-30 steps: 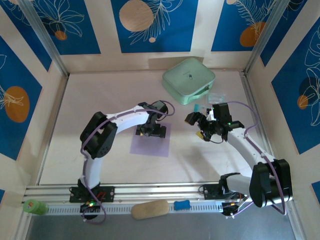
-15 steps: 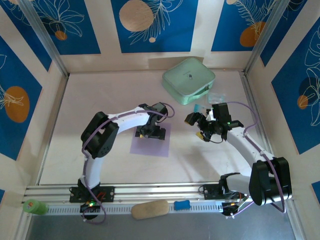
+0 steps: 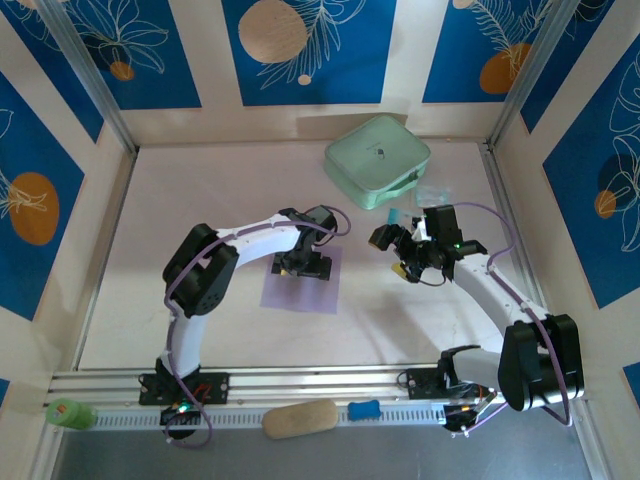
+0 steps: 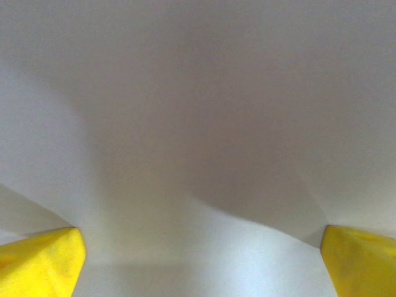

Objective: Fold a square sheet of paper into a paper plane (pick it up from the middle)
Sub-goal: First fold the square sheet of paper in half at the center of the table.

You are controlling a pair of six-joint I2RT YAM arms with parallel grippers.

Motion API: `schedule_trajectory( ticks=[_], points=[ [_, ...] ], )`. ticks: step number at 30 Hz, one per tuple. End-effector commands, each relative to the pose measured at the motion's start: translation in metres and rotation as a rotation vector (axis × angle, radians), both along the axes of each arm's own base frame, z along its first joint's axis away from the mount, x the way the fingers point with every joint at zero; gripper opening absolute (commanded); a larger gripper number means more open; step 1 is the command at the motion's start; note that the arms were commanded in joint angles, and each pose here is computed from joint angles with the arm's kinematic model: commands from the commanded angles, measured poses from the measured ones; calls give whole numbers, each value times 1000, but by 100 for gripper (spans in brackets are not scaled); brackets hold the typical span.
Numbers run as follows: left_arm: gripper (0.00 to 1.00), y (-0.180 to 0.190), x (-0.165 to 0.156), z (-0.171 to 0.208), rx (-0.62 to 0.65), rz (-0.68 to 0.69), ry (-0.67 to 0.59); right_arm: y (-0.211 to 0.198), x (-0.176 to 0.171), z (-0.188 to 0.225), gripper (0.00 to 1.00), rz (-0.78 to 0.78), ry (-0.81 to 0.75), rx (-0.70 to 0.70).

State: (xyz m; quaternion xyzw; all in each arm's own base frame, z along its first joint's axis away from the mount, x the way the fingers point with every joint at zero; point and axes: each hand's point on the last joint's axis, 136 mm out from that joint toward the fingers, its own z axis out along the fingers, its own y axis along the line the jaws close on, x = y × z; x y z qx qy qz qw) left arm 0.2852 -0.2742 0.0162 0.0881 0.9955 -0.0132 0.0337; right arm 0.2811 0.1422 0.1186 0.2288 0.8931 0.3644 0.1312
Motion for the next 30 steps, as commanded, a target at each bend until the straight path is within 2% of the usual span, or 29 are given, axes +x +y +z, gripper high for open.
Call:
schedule_trajectory(
  ticks=[1,9,14,24,27,30],
  points=[
    [97,11,-22,-36,72,-16,92,3,0,4,99,5,11,8],
    [93,8,-18,-27,51,-16,62,3,0,4,99,4,9,6],
    [84,4,-12,-18,24,-16,18,0,1,7,99,-9,-8,0],
    [59,-9,-1,7,-80,-48,-79,-12,1,13,99,-80,-49,-39],
    [55,-15,2,16,-129,-49,-111,-14,2,15,99,-94,-58,-44],
    [45,-26,2,22,-200,-62,-117,-12,3,17,99,-88,-66,-44]
  ],
)
